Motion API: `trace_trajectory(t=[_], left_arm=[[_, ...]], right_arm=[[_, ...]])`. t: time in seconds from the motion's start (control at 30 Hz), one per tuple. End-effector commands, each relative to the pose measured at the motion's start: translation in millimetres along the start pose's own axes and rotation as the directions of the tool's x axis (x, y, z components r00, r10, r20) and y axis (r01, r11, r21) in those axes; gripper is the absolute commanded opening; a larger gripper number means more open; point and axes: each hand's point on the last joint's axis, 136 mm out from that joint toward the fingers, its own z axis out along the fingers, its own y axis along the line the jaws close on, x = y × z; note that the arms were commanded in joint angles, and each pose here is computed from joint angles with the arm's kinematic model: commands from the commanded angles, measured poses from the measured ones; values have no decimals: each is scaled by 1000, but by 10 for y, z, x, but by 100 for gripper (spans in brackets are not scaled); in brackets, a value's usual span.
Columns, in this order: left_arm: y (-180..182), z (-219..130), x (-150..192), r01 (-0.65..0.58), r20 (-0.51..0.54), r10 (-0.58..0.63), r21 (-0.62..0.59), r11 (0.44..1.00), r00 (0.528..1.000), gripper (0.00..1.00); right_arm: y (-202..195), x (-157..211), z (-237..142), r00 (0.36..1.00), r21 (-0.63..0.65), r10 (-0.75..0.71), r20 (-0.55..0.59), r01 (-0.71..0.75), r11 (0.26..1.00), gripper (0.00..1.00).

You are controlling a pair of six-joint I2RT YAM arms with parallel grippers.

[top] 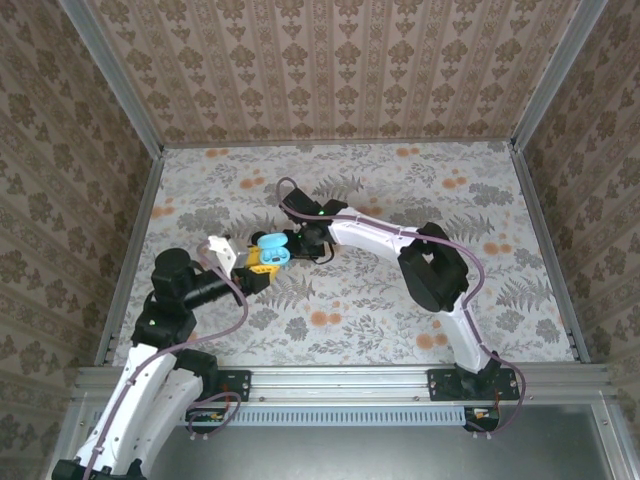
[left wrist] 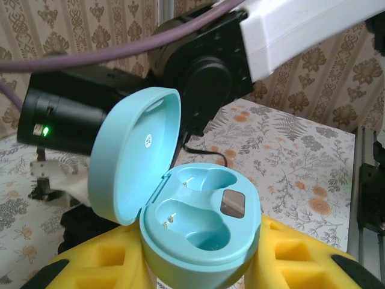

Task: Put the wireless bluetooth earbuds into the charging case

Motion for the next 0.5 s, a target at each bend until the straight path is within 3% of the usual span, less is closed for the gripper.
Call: trace_trajectory(t=[0.0, 0.47], left_arm=[[-16, -34, 15, -13, 3, 13, -9, 1000, 1000, 26], [-68, -86, 26, -30, 18, 30, -12, 999, 999, 27]], right_arm=[[-36, 96, 95, 1000, 74, 15, -23, -13, 997, 41], [-73, 3, 309, 1000, 144, 2, 0, -2, 990, 36]])
